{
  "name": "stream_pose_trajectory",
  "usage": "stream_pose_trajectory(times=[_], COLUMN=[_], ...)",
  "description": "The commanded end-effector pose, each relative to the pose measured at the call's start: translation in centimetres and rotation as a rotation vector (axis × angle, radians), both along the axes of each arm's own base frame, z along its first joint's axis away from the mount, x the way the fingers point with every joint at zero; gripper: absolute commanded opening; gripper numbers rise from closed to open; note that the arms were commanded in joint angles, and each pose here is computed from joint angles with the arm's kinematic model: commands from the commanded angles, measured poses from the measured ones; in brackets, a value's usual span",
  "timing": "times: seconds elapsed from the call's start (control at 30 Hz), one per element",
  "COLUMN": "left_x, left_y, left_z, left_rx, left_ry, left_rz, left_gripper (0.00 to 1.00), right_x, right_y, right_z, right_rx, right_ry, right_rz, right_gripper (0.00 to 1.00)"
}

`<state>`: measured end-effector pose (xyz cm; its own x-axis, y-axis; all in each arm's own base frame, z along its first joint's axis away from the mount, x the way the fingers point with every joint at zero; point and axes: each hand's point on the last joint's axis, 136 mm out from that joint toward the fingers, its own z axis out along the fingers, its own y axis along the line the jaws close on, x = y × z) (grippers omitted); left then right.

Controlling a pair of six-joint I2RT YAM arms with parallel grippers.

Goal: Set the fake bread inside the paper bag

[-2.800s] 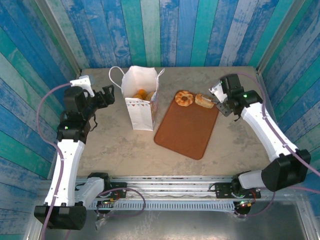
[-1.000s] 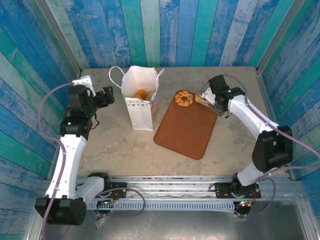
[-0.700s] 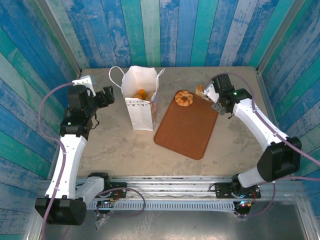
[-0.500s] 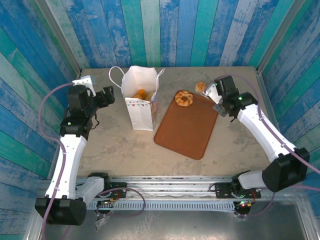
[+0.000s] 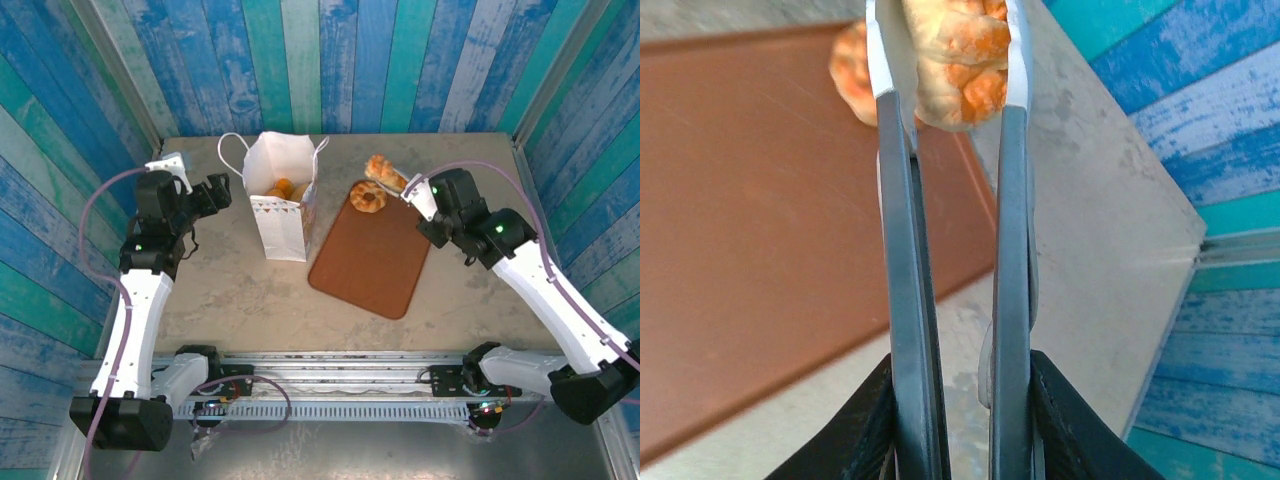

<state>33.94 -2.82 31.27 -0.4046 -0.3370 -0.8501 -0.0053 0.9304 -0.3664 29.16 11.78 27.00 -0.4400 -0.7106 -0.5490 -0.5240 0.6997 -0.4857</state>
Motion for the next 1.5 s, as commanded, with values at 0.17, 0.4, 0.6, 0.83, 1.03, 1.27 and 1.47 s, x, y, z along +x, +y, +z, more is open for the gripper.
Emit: stream_pose_trajectory(times=[0.17, 0.4, 0.6, 0.83, 1.03, 1.27, 1.47], left_x=[-0.3, -0.5, -0.8, -1.2, -0.4, 0.9, 2.1], left_y=[-0.9, -1.0, -1.2, -0.7, -1.5, -2.2, -3.1], left_z=[0.8, 0.7, 1.8, 3.9, 4.5, 4.2, 2.7], left_rx=[-0.066, -0.093, -0.089, -0.053, -0.072, -0.105, -0.149], left_ry=[0.01, 0.027, 0.022, -0.005, -0.007, 0.005, 0.033], left_rz=[-0.032, -0.03, -0.043, -0.03, -0.07, -0.101, -0.143], left_gripper=[0.94, 0.94, 0.94, 0.94, 0.96, 0.99, 0.99], right_x=[-4.1, -6.5, -7.7, -8.7, -8.8, -8.7, -8.4], right_y=[2.5, 3.3, 3.2, 4.2, 6.0, 9.6, 14.1], right_z=[4.0, 5.7, 7.3, 9.4, 10.9, 13.9, 15.1], right_rx=[0.244, 0.31, 0.398, 0.515, 0.576, 0.605, 0.604], right_ry=[-0.072, -0.073, -0.067, -0.033, -0.035, -0.068, -0.083], right_rz=[0.018, 0.034, 0.002, -0.01, 0.02, 0.107, 0.19], right_gripper=[0.2, 0.19, 0.18, 0.17, 0.17, 0.17, 0.18])
